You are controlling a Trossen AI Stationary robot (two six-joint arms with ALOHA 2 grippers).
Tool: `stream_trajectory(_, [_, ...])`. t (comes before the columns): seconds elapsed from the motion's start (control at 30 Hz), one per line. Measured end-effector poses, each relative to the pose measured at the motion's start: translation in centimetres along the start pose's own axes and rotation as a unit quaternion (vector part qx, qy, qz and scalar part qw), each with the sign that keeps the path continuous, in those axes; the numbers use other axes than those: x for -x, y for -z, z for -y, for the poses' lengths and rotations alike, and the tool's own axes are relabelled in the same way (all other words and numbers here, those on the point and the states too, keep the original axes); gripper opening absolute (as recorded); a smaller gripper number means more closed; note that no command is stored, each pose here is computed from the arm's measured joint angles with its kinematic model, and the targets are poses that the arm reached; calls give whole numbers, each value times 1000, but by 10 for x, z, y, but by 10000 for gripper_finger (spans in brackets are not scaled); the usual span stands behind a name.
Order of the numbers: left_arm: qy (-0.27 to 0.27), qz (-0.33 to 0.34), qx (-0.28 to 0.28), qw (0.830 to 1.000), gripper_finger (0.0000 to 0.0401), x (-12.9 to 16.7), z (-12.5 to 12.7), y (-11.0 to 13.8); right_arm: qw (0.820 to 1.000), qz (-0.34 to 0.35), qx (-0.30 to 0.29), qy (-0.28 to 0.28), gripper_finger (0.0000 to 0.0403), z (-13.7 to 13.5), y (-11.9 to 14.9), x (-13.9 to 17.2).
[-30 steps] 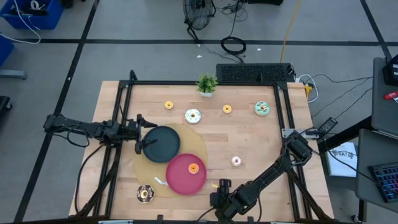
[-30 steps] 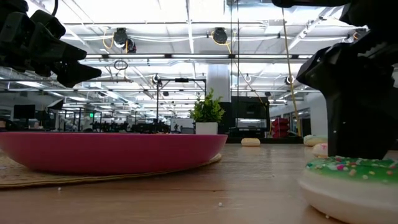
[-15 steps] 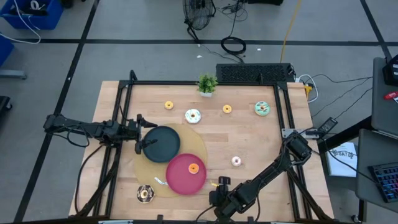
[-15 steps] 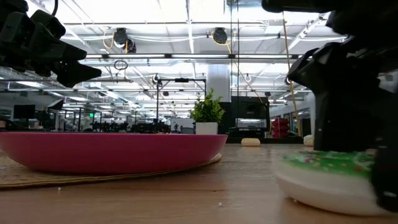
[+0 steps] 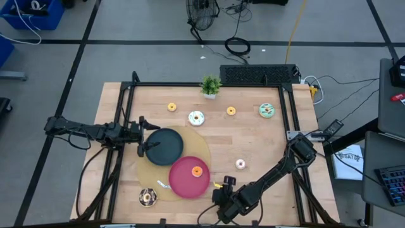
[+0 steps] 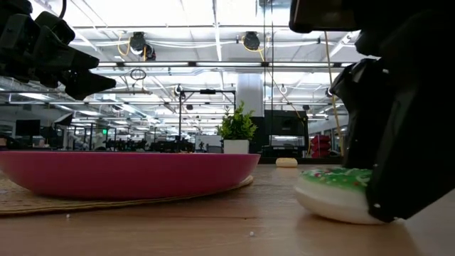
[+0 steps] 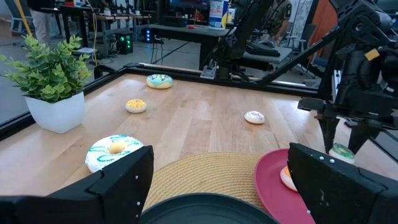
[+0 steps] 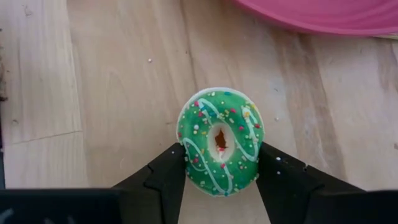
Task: Pick & Place donuts
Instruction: Put the small green donut into the pink plate
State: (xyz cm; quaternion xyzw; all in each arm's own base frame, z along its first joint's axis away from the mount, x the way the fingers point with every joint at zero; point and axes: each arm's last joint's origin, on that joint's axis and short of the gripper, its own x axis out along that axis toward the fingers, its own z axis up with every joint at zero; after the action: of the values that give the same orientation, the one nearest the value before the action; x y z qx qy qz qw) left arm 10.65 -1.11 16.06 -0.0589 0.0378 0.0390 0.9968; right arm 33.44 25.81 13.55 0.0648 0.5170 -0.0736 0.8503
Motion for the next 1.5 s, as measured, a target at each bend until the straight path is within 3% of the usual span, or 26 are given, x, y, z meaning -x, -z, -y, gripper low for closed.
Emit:
stream_trajectory(0.43, [0,0,0,1000,365,0,0,0,1000,-3,25,6,166,4,-3,-2])
stream_trajectory(0.77, [0,0,0,1000,365,0,0,0,998,-33,-27,49,166,25,-11,-7])
stream_trajectory(1.23, [0,0,0,1000,365,0,0,0,994,-49,-52,79,166,46,-23,-13])
stream_trajectory(1.5, [0,0,0,1000,365,0,0,0,986,-88,-42,132,166,64,-22,-2])
